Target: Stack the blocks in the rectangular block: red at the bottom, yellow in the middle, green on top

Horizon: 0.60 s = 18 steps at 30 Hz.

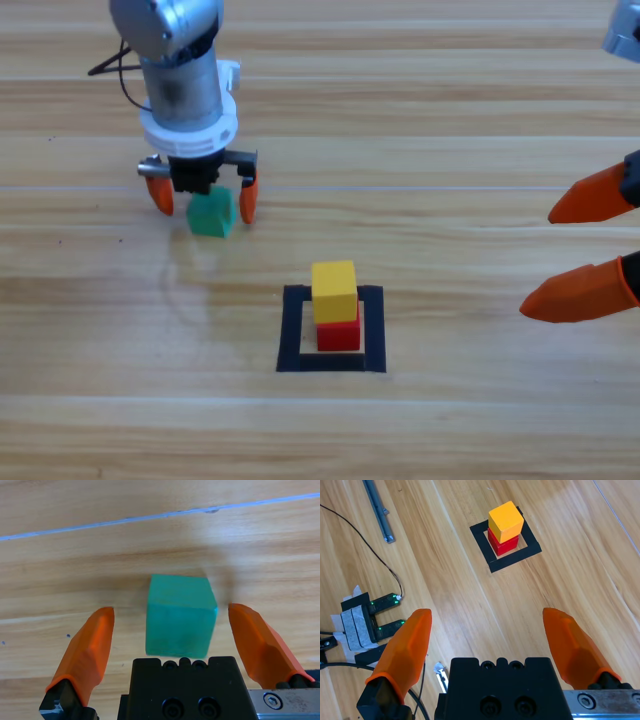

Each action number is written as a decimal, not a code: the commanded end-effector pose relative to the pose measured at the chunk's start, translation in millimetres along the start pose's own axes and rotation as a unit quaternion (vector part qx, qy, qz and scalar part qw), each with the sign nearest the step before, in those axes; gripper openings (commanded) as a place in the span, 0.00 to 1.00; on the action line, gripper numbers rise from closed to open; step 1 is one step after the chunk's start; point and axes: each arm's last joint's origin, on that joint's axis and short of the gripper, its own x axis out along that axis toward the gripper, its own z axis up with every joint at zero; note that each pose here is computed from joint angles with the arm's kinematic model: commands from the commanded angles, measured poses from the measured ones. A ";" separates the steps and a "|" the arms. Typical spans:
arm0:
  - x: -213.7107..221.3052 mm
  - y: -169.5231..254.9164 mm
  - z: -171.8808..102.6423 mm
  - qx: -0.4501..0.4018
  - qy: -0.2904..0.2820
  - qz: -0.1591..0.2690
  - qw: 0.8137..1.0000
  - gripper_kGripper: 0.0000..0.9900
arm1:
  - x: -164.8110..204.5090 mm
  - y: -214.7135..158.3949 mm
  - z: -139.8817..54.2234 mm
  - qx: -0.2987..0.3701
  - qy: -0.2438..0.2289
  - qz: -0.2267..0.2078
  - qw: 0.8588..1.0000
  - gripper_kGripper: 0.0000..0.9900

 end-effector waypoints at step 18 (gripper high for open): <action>-18.7 6.9 -21.3 0.012 -0.017 -0.011 1.000 0.00 | 11.2 -9.4 -4.1 0.016 0.026 0.005 1.000 0.99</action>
